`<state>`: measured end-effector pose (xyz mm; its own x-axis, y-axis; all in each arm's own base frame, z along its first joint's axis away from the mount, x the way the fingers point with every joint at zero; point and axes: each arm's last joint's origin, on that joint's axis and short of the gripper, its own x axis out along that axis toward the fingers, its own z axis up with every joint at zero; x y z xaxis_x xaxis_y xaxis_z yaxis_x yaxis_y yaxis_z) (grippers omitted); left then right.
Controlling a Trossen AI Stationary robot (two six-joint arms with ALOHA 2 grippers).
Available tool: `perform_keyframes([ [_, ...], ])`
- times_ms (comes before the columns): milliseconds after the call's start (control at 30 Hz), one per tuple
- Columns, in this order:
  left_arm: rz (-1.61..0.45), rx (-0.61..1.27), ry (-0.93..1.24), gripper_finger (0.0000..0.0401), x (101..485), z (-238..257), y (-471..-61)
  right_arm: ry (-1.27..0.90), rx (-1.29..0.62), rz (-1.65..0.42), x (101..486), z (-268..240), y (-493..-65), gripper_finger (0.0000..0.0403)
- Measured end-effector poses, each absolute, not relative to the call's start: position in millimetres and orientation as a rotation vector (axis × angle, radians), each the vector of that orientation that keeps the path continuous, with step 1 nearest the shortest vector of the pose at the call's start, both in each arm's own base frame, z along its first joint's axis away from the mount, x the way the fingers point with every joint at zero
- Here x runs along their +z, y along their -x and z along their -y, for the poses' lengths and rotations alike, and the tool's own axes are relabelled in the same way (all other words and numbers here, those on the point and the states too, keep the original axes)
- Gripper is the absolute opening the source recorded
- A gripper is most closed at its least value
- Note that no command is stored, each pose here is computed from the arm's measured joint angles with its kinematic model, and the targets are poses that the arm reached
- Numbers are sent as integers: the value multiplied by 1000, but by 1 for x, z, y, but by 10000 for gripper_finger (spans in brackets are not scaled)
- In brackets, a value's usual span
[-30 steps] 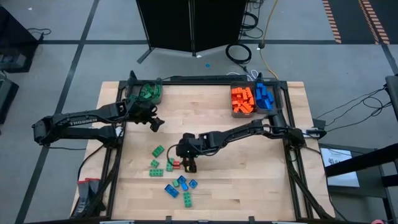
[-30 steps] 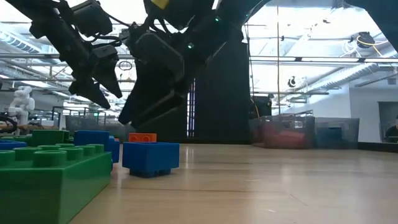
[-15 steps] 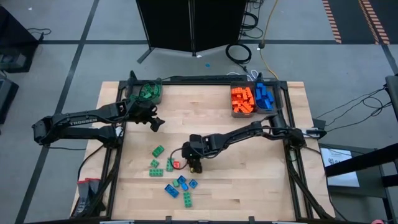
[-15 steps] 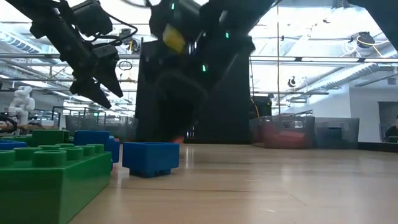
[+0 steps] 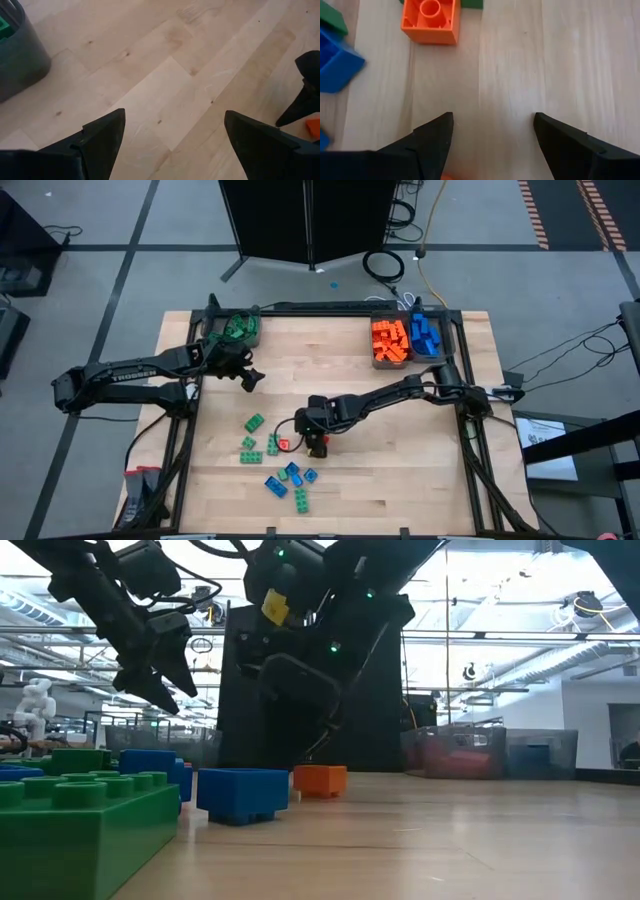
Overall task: Sort blocks
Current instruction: Put the orange game piece into the middle black bin
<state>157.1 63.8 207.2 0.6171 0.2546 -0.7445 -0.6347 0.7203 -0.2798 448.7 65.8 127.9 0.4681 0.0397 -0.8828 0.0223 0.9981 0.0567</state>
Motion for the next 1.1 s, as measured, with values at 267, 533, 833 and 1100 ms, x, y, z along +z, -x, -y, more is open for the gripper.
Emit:
perform_keyframes([
  [267,-743,541,558,343,207,-64,-157,-47,33,-1119,130,-80,-442,274],
  [533,-742,541,558,343,207,-64,-157,-94,-6,-1154,130,-89,-437,274],
  [833,-743,541,558,343,207,-64,-157,-39,42,-1183,133,-97,-431,274],
  [1100,-745,534,542,343,207,-64,-157,70,99,-1271,145,-103,-415,274],
])
